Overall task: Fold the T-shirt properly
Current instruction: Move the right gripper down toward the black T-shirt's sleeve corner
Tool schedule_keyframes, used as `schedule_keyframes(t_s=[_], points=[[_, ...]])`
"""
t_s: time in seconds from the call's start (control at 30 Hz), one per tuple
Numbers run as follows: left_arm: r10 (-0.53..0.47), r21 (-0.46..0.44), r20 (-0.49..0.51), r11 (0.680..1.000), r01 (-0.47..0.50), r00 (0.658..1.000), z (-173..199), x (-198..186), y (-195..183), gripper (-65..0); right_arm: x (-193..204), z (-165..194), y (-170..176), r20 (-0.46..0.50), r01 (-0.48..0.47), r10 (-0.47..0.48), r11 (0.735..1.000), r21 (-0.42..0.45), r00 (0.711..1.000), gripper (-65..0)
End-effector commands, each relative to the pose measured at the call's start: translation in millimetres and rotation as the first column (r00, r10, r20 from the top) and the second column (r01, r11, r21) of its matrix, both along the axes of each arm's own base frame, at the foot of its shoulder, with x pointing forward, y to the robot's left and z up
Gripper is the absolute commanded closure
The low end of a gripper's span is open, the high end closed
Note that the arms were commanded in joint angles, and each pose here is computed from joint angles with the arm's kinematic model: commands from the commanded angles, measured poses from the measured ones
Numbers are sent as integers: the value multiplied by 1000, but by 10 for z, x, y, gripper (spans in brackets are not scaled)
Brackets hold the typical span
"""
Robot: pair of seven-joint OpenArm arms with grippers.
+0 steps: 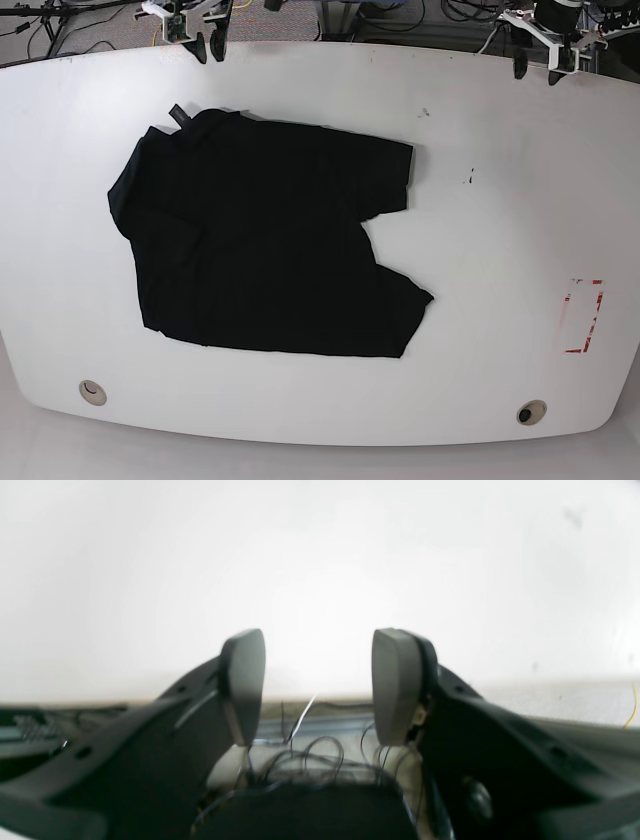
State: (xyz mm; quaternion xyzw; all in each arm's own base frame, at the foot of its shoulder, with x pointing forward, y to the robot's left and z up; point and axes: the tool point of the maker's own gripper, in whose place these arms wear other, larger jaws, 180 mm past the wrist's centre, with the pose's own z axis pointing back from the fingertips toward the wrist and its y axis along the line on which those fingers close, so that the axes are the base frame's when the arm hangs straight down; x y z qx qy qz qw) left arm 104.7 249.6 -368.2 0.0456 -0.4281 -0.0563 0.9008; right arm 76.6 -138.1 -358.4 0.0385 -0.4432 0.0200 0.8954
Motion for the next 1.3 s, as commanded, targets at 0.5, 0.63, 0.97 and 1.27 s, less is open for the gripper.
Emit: schedule_keyframes(t_s=[0.5, 0.63, 0.97, 1.27], points=[[-85, -33, 111, 995, 89, 990, 91, 425, -266, -322, 665, 234, 1, 189, -13, 13, 1000, -2, 982, -155], [-93, -45, 145, 994, 100, 985, 145, 545, -343, -325, 784, 237, -15, 193, -14, 16, 1000, -11, 981, -151], [-82, -50, 200, 994, 94, 976, 224, 711, -379, -340, 1107, 236, -55, 184, -32, 39, 999, -43, 982, -158], [-79, -46, 229, 995, 92, 970, 335, 727, -376, -360, 1274, 212, -92, 163, -42, 52, 997, -62, 985, -264]])
